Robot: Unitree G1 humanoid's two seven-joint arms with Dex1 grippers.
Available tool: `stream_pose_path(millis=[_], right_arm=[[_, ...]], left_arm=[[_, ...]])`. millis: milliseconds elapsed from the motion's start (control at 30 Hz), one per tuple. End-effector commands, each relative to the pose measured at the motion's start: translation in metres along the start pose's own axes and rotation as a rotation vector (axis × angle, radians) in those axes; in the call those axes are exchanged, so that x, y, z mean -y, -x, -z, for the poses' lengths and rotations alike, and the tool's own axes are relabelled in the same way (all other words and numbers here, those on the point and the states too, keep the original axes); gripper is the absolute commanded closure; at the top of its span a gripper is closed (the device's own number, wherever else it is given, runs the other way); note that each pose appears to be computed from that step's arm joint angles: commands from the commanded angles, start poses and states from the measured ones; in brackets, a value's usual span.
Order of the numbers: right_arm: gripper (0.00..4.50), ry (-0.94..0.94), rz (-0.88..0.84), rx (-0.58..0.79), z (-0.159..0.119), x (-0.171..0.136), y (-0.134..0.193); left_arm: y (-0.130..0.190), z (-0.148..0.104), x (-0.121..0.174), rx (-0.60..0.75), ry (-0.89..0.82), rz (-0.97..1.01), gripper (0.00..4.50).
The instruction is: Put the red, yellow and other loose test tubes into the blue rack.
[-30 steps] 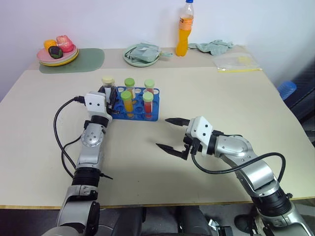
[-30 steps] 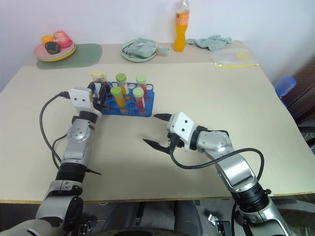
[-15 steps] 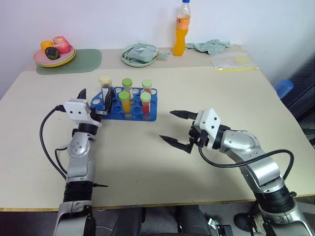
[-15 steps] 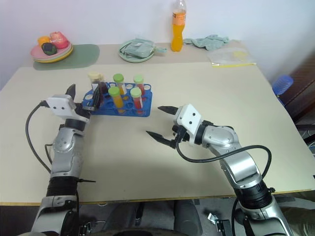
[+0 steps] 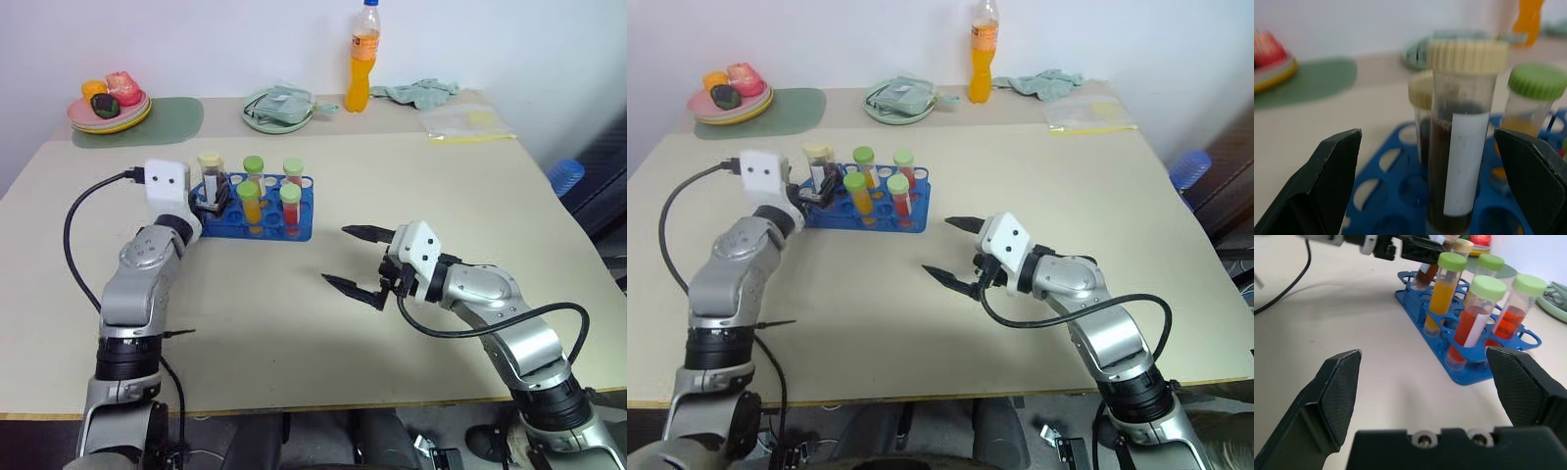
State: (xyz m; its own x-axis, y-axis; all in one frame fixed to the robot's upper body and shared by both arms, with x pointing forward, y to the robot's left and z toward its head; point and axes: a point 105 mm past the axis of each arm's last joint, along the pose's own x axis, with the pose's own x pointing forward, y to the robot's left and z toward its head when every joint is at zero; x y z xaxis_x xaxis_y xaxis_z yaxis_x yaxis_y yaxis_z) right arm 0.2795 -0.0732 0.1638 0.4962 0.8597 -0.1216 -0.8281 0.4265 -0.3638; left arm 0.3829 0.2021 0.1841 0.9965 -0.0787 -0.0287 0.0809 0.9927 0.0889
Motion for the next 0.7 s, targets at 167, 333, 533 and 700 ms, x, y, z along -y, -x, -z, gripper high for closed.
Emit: stream_pose_path(millis=[167, 333, 533, 700], right_arm=[[0.0, 0.035, -0.015, 0.025, -0.0111, -0.009, -0.0002], [0.0, 0.032, -0.014, 0.021, -0.0101, -0.0091, 0.0007], [0.0, 0.029, -0.019, 0.018, -0.0088, -0.0109, 0.0001], [0.0, 0.027, -0.023, 0.019, -0.0077, -0.0114, -0.0005]], left_arm=[[-0.0031, -0.0084, 0.0169, -0.102, 0.007, 0.033, 0.05], [-0.0064, -0.0076, 0.0169, -0.133, 0.033, 0.015, 0.05], [-0.0095, -0.0132, 0.015, -0.116, 0.038, -0.007, 0.05], [-0.0102, -0.0123, 0.014, -0.125, 0.051, -0.019, 1.28]])
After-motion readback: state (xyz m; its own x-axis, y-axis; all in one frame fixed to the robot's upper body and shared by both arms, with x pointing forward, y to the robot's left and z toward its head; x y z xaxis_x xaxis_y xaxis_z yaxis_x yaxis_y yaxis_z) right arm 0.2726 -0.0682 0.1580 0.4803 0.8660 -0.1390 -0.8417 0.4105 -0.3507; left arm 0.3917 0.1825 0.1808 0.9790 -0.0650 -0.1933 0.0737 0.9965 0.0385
